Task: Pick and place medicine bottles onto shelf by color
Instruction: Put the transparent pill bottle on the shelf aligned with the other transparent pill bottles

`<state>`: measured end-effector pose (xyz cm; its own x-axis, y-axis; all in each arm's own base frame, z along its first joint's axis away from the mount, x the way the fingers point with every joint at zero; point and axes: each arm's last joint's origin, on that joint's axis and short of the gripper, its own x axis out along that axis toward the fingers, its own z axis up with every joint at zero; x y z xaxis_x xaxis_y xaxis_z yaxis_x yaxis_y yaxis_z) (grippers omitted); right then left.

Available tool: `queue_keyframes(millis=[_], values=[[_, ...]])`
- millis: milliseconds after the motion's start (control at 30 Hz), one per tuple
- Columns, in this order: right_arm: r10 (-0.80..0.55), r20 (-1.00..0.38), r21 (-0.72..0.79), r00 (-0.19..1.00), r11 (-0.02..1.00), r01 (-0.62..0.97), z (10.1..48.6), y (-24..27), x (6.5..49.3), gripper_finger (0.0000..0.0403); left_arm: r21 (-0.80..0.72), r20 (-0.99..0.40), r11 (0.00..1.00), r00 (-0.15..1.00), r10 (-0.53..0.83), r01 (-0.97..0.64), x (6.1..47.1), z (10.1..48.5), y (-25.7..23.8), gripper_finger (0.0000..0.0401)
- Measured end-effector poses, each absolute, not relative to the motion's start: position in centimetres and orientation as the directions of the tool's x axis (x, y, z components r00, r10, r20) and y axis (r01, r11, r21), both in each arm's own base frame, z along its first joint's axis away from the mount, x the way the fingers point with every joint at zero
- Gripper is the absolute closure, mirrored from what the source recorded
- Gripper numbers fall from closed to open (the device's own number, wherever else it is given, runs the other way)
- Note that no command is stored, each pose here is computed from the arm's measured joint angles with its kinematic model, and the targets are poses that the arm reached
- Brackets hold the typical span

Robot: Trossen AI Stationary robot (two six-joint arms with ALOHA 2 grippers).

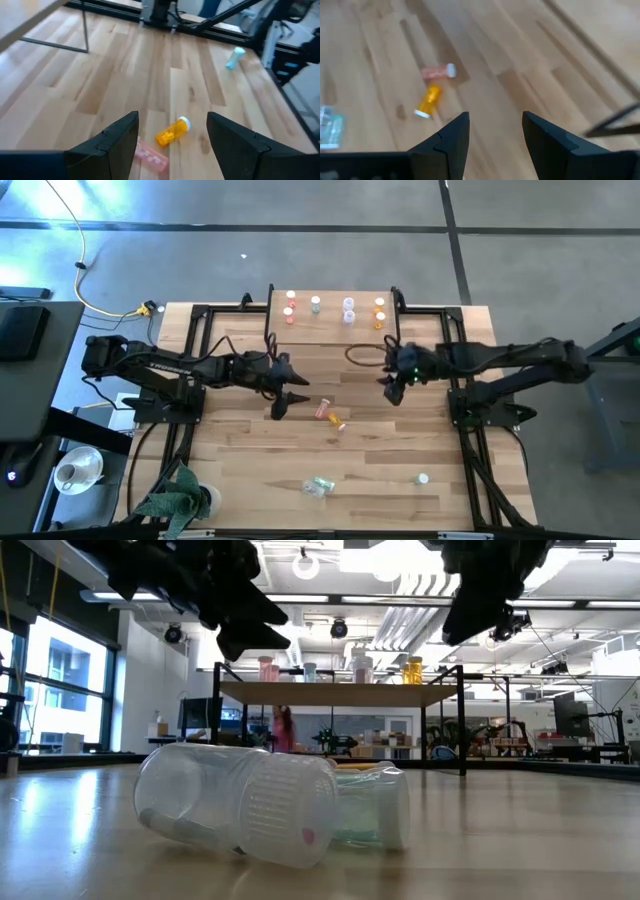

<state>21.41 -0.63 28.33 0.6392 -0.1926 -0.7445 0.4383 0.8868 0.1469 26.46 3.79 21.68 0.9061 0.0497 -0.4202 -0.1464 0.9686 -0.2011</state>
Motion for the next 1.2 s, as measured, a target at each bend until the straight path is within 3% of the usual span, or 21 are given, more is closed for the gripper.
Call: queue_keyframes(millis=[233,433,633,867,1033,1200], values=[[-0.203,-0.641,0.164,0.74,0.906,0.391,26.8,0.9,22.3,0.0229,-0.117,-0.422,0.966,0.892,0.164,-0.233,27.3,23.2,1.9,0.0178],[-0.336,-0.49,0.08,0.805,0.902,0.425,28.1,1.1,23.1,0.0229,-0.025,-0.44,0.958,0.863,0.247,-0.287,27.7,25.1,-0.8,0.0178],[-0.349,-0.394,0.075,0.85,0.91,0.409,29.0,1.1,23.6,0.0229,0.008,-0.429,0.94,0.848,0.312,-0.342,27.6,25.5,-2.5,0.0178],[-0.349,-0.456,0.076,0.819,0.902,0.426,27.6,1.5,24.5,0.0229,-0.011,-0.469,0.954,0.845,0.258,-0.298,27.5,25.1,-2.8,0.0178],[-0.349,-0.466,0.063,0.813,0.903,0.424,27.3,1.5,24.7,0.0229,-0.067,-0.503,0.986,0.858,0.101,-0.156,27.9,24.5,-4.1,0.0178],[-0.35,-0.463,0.065,0.814,0.903,0.425,27.3,1.5,24.7,0.0229,-0.025,-0.547,0.999,0.837,0.012,-0.03,28.2,23.2,-6.1,0.0178]])
